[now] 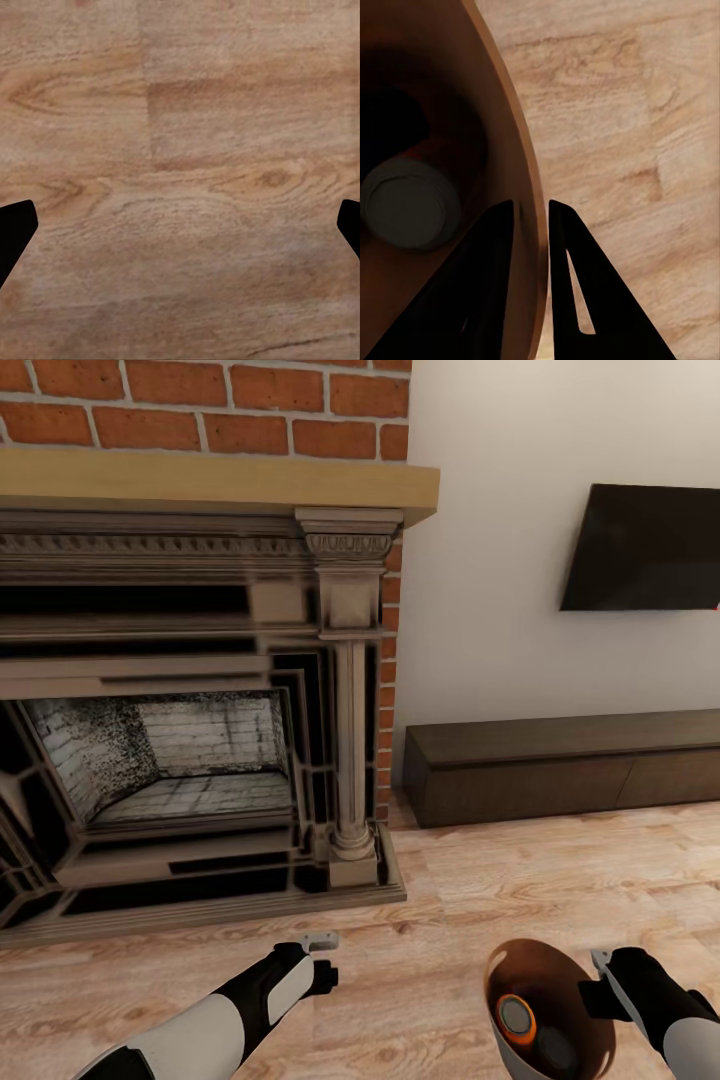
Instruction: Put the three can of soda from the living room inside the tash can in the kitchen.
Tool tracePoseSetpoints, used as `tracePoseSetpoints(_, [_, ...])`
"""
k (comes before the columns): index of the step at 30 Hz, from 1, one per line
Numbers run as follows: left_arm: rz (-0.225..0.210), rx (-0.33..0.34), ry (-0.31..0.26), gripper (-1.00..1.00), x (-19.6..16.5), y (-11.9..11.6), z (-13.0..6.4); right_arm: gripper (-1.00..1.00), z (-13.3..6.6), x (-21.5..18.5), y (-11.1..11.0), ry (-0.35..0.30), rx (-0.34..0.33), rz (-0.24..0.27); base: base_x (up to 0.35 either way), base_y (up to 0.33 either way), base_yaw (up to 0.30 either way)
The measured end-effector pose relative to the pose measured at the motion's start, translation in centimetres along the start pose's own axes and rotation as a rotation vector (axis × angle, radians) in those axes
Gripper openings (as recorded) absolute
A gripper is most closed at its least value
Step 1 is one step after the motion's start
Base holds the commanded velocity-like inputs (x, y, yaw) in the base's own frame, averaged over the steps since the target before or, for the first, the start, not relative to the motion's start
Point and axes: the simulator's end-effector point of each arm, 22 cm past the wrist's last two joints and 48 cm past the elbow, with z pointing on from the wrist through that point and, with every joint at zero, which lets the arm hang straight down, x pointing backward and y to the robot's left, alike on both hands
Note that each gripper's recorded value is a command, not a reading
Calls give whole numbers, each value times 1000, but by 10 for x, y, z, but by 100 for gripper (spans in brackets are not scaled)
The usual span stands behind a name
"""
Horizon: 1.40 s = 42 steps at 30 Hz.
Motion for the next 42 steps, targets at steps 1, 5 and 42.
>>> tracePoseSetpoints(1, [-1,1,-2,100,-1,0,0,-100,0,0,0,0,1,-3,0,0,0])
tracePoseSetpoints(5, [-6,1,-18,100,-4,0,0,-100,1,1,1,0,0,-3,0,0,0])
tracePoseSetpoints(42, [3,2,-42,100,26,3,46,-100,51,13,17,-78,1,-35,0,0,0])
